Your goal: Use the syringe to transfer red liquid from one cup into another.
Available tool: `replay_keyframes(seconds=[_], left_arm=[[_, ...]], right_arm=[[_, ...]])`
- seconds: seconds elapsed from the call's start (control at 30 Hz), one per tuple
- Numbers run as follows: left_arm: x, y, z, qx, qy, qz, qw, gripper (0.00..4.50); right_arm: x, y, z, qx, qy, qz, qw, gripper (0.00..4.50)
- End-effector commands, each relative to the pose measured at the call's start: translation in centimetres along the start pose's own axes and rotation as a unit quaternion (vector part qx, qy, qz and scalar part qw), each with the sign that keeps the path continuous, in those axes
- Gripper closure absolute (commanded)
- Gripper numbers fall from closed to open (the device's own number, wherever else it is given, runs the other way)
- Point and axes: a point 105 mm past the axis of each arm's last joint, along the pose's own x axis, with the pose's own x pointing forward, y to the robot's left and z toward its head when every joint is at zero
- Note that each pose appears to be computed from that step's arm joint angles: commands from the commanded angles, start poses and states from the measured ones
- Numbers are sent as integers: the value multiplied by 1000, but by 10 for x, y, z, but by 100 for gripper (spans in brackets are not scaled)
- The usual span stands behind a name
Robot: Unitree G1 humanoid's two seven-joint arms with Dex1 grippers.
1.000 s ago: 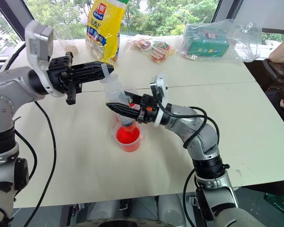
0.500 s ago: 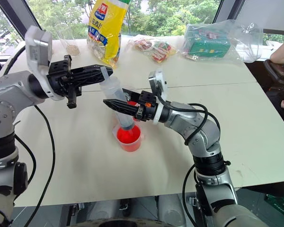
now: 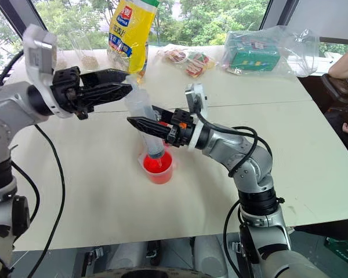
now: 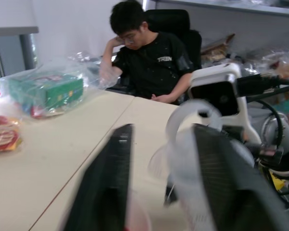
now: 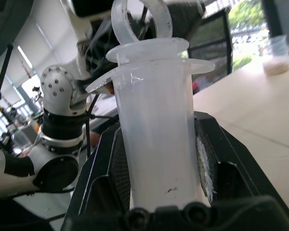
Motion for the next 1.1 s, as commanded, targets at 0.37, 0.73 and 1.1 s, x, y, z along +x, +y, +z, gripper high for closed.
replay_keyframes(seconds=[0.37, 0.73, 1.1], left_arm=[[-34, 12, 11, 24, 10, 56, 998, 7], [-35, -1, -19, 7, 30, 65, 997, 7], [-33, -11, -52, 4, 59, 82, 995, 7]], right_arm=[[2, 14, 42, -42, -58, 21, 997, 306], [-43, -76, 66, 58, 31, -256, 964, 306], [-137, -118, -16, 191, 266, -442, 835, 306]])
